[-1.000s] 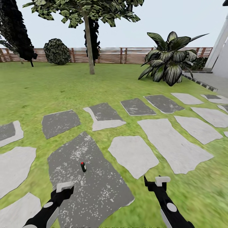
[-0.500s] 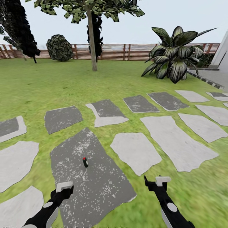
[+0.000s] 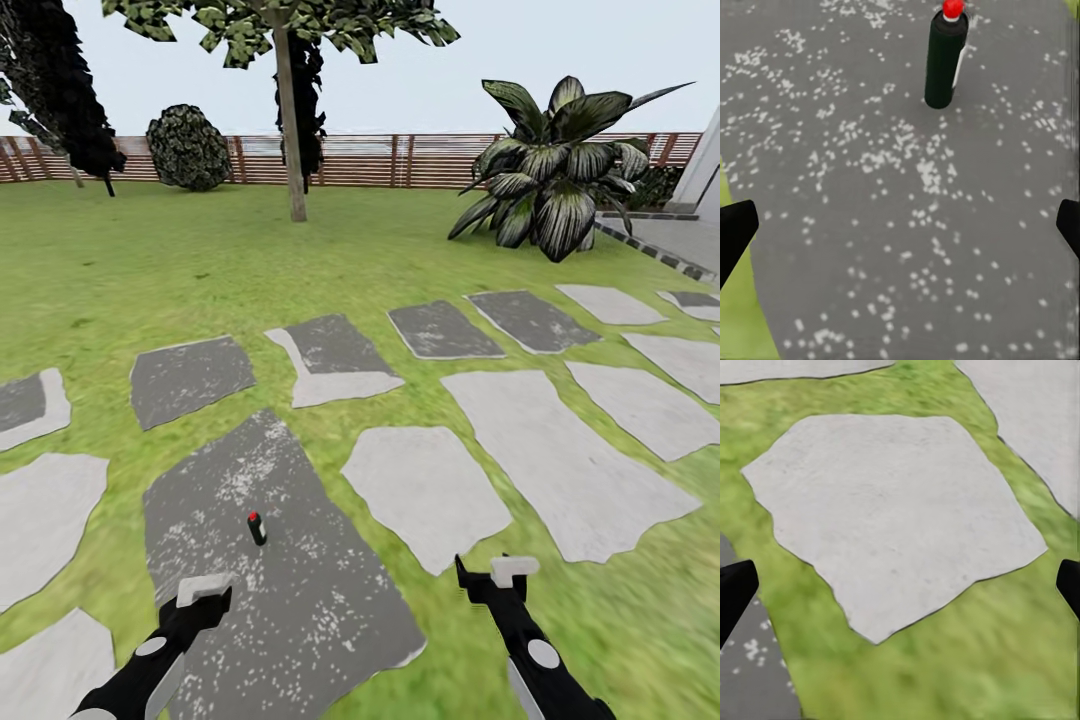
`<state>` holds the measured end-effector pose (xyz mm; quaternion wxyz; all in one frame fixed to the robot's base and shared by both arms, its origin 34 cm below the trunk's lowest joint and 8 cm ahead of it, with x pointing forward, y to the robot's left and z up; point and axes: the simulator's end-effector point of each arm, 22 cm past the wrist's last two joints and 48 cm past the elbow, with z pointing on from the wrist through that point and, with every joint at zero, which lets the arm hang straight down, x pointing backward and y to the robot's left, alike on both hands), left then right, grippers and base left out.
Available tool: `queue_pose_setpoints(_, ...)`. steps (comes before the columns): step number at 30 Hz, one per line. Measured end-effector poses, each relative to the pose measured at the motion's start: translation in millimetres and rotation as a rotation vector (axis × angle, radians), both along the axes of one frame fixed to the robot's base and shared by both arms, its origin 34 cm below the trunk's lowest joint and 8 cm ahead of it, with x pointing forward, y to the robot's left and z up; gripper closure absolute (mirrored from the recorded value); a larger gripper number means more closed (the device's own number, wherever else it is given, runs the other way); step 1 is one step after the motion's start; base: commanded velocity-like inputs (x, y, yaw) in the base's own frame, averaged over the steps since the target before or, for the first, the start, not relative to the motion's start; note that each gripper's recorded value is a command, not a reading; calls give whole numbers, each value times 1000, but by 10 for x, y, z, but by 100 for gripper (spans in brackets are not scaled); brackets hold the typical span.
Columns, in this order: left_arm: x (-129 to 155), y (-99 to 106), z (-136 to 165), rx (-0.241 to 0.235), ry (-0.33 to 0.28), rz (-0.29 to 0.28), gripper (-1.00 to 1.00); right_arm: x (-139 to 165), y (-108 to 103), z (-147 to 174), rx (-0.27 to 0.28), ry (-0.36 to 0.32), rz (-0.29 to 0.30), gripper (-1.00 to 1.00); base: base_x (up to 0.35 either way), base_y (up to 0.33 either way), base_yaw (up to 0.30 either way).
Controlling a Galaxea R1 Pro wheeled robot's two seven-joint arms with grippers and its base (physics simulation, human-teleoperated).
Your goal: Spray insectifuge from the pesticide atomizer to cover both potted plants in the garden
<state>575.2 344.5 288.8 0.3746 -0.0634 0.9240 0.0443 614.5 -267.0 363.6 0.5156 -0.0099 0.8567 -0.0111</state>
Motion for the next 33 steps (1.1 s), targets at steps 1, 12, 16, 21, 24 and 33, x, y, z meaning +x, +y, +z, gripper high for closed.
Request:
queue_pose_setpoints(1, 0, 0, 0, 0, 0, 0, -100, 0, -2, 0, 0, 0, -1, -100, 286, -194, 0)
queue_pose_setpoints(12, 1, 25, 5, 3, -1, 2, -100, 0, -5, 0, -1, 0, -2, -100, 282, -196, 0)
queue_pose_setpoints(16, 6, 27, 8, 2, -3, 4, -100, 0, -4, 0, 0, 0, -1, -100, 281, -177, 0)
queue_pose_setpoints(21, 9, 39, 11, 3, -4, 5, -100, -1, -4, -2, 0, 0, -1, -100, 205, -49, 0)
queue_pose_setpoints(24, 18, 47, 18, 4, -7, 8, -100, 0, -4, -4, 0, 0, -1, -100, 57, -4, 0)
queue_pose_setpoints(33, 12, 61, 18, 5, -5, 10, -100, 0, -1, 0, 0, 0, 0, -100, 267, -1, 4)
